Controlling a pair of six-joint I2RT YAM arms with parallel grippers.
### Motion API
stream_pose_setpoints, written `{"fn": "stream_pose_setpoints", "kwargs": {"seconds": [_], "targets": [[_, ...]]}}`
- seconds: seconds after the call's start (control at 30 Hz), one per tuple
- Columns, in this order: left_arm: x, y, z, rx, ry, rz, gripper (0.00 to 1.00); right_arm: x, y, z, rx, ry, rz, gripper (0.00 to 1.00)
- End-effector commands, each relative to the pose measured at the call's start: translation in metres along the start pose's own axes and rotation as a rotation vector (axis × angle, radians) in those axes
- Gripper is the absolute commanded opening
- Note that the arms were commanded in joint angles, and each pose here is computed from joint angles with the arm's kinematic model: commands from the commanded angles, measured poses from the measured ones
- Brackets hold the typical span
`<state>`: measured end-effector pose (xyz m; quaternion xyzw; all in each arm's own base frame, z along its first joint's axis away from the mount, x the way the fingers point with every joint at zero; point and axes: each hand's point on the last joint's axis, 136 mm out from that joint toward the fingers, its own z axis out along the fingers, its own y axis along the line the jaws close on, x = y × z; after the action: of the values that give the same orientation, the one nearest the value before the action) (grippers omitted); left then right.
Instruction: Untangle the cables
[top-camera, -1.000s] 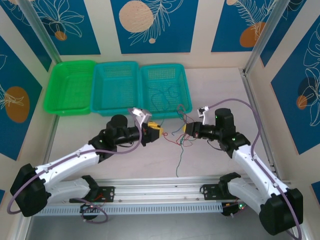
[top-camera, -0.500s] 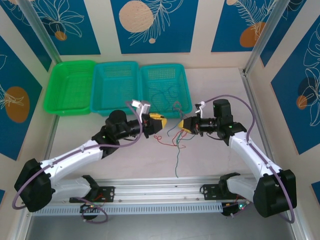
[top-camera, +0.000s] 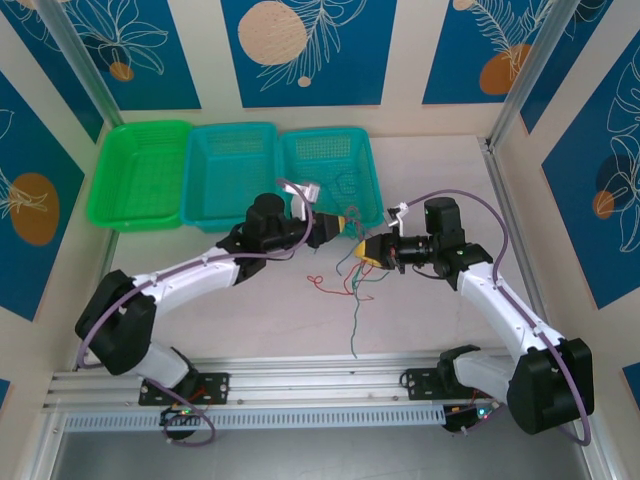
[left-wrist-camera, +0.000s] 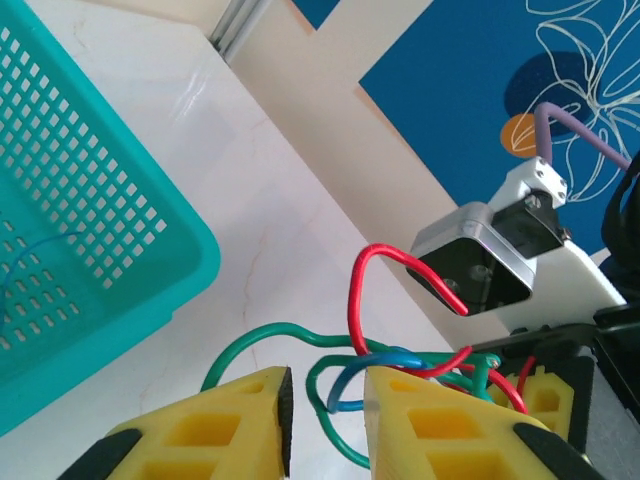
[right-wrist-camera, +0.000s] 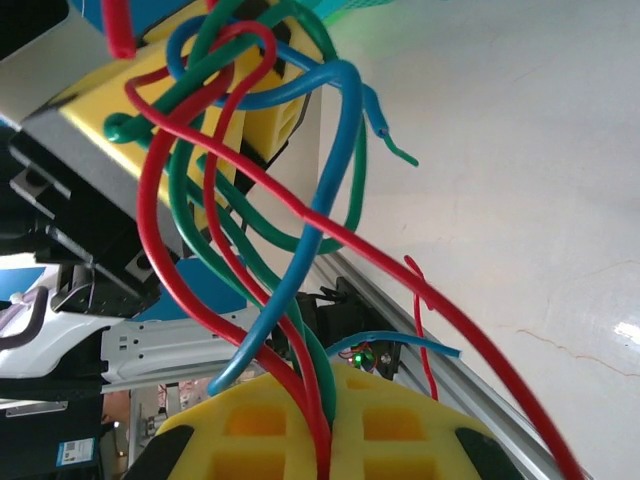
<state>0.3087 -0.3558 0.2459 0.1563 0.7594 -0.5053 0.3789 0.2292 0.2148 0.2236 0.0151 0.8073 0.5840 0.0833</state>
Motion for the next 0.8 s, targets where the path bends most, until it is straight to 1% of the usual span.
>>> {"fn": "stream_pose_setpoints", "kwargs": {"seconds": [0.0, 0.2, 0.33, 0.53, 0.7, 0.77], "targets": [[-0.017, -0.028, -0.002, 0.142, -0.028, 0.03, 0.26, 0.004, 0.02, -0.002, -0.048, 0.04, -0.013, 0.0], [-0.013, -0.04, -0.003, 0.214, -0.009, 0.099, 0.29, 0.004, 0.024, 0.0, -0.081, 0.06, 0.002, 0.0], [-0.011, -0.05, -0.003, 0.274, -0.002, 0.119, 0.34, 0.004, 0.032, -0.001, -0.098, 0.065, -0.001, 0.0], [-0.012, -0.034, 0.0, 0.185, -0.011, 0.137, 0.4, 0.016, 0.052, 0.004, -0.135, 0.118, -0.051, 0.0], [-0.013, -0.022, -0.011, 0.087, -0.032, 0.197, 0.54, 0.016, 0.054, 0.001, -0.126, 0.11, -0.054, 0.0], [-0.013, -0.03, -0.018, 0.12, -0.037, 0.199, 0.55, 0.013, 0.051, 0.0, -0.11, 0.091, -0.055, 0.0]]}}
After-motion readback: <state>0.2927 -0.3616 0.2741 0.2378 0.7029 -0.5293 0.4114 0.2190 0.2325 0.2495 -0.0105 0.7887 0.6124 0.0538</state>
